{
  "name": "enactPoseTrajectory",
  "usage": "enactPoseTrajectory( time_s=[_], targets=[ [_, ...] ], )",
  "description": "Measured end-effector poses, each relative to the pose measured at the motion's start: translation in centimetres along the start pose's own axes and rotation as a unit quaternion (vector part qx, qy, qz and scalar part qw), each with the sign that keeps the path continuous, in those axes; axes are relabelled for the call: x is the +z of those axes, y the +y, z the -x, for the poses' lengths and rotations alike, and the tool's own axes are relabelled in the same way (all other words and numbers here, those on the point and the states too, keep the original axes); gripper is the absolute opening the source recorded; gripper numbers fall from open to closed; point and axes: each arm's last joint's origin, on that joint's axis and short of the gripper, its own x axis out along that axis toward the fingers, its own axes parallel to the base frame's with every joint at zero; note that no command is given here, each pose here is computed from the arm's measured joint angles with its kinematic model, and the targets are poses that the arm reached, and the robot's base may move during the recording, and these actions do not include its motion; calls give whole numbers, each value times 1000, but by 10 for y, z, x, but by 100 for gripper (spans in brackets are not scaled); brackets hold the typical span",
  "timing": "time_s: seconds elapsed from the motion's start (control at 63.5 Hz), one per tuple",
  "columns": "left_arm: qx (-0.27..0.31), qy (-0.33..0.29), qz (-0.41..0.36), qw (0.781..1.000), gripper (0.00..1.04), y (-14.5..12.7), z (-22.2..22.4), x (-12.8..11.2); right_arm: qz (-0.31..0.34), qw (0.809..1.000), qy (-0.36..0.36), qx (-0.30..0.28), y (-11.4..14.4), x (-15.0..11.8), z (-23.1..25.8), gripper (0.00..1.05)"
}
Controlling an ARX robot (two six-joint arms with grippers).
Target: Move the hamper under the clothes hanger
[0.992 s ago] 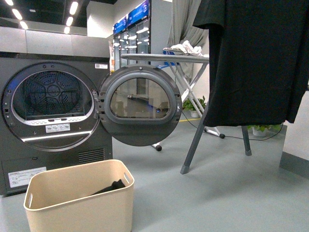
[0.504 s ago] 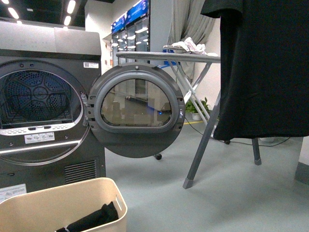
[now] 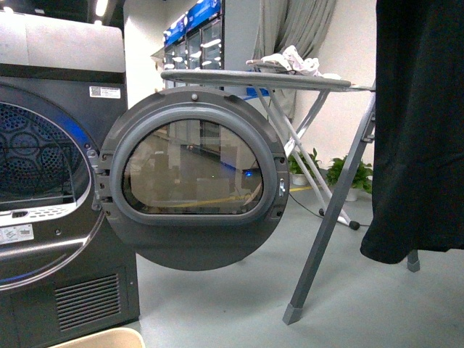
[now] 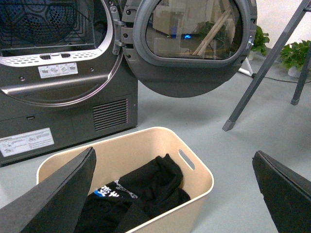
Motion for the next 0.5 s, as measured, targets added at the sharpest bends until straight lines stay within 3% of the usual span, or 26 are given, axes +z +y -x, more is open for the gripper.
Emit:
enactPoseTrajectory(
  time_s=[0.504],
  targets=[
    [-2,2,0,1000,98,0,0,0,0,1000,0,-2,0,0,0,97]
  ],
)
